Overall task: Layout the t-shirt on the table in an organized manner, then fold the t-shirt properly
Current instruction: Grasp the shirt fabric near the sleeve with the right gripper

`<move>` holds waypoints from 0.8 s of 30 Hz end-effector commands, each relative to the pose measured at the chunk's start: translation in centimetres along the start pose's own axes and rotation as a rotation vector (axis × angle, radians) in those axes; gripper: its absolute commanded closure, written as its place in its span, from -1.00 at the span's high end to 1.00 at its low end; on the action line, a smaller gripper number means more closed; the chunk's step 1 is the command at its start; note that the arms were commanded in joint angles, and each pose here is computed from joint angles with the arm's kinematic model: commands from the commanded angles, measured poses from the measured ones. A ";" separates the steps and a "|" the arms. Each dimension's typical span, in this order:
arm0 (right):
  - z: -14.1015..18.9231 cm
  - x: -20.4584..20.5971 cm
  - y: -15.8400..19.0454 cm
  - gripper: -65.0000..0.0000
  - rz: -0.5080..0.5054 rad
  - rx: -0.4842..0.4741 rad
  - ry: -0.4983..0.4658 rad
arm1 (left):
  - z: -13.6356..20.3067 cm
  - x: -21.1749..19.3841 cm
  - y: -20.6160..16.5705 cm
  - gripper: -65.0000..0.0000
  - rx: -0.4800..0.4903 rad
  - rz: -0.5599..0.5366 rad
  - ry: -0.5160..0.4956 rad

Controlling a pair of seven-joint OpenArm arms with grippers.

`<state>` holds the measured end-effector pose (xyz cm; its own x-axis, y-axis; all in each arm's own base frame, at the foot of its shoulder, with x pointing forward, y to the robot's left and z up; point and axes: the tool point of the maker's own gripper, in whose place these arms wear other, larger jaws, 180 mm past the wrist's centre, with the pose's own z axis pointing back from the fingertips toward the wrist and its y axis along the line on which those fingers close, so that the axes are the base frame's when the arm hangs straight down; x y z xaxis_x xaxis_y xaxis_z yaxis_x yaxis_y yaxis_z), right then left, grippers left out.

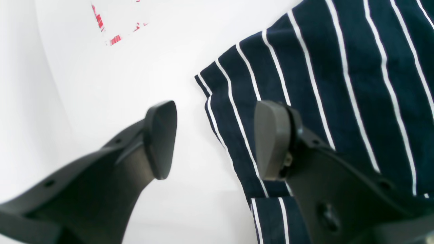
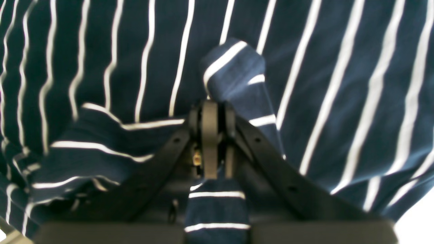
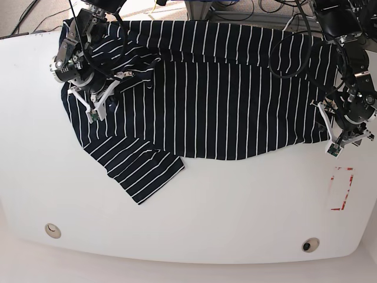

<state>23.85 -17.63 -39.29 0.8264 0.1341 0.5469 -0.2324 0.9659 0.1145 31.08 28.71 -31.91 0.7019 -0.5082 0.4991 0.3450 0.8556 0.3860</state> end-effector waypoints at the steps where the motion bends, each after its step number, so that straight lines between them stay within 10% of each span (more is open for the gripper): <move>1: 0.6 2.0 -0.1 -0.96 0.016 -0.007 -0.064 | 0.5 0.9 1.0 0.04 0.027 -0.006 -0.031; 24: -0.2 6.4 -0.5 -0.96 0.014 0.009 -0.147 | 0.4 0.4 0.6 0.04 0.018 -0.009 -0.018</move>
<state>28.16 -17.19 -37.25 0.7752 0.1171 0.6208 -0.2413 0.9631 0.1196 30.56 28.70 -32.42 0.7097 -0.5085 0.4876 0.3517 0.8555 0.3801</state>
